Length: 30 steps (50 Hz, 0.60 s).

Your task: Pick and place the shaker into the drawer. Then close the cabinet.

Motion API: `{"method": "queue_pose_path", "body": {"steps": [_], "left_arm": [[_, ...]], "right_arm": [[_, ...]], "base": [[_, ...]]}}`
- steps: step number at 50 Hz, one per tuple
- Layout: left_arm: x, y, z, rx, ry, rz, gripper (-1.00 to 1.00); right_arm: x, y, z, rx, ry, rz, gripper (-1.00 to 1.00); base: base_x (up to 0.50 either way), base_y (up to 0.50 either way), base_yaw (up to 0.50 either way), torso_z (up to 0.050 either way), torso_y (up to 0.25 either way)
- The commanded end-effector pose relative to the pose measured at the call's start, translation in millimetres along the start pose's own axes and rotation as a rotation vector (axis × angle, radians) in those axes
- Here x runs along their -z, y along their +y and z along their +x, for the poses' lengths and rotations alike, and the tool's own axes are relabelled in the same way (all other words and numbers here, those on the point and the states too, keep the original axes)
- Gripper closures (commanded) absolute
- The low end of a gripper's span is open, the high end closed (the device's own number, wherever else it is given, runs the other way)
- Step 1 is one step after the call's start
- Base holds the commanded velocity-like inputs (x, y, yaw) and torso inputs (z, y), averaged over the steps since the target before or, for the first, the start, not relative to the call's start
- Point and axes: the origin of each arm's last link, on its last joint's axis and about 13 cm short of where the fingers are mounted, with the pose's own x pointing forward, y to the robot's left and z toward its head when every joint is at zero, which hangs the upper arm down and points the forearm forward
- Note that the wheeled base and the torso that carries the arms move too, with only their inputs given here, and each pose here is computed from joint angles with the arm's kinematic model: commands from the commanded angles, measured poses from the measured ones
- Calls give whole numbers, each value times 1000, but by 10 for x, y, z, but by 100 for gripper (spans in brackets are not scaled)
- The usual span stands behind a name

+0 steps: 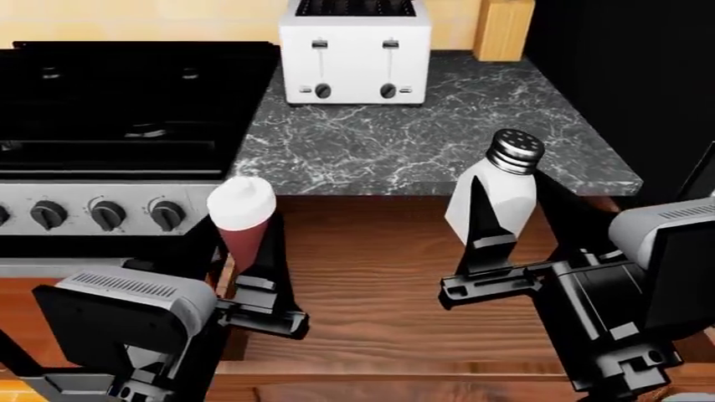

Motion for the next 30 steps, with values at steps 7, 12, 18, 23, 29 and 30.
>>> {"method": "queue_pose_path", "body": {"steps": [7,12,18,23,29,30], "left_arm": [[-7,-7,2,-2,-5,-10,100],[-2,-6,4,-2,-2,-8,100],[31,-1,26,24,33,22,100],[99,30,125,70,146,99,100],[363,113,374,127,317,281,100],[407,126,421,134,339,313,100]], "right_arm": [[0,-13,5,11,-11,-20,100],[9,-15,4,13,-6,-24,100],[0,-22,0,18,6,-41,100],[-21,-22,4,24,27,-64,100],[-64,-12,-9,24,27,-72,100],[-76,-13,-17,25,24,-72,100]], "base": [[186,-463,0,0,0],[445,-277,0,0,0],[0,0,0,0,2],[0,0,0,0,0],[0,0,0,0,0],[0,0,0,0,0]]}}
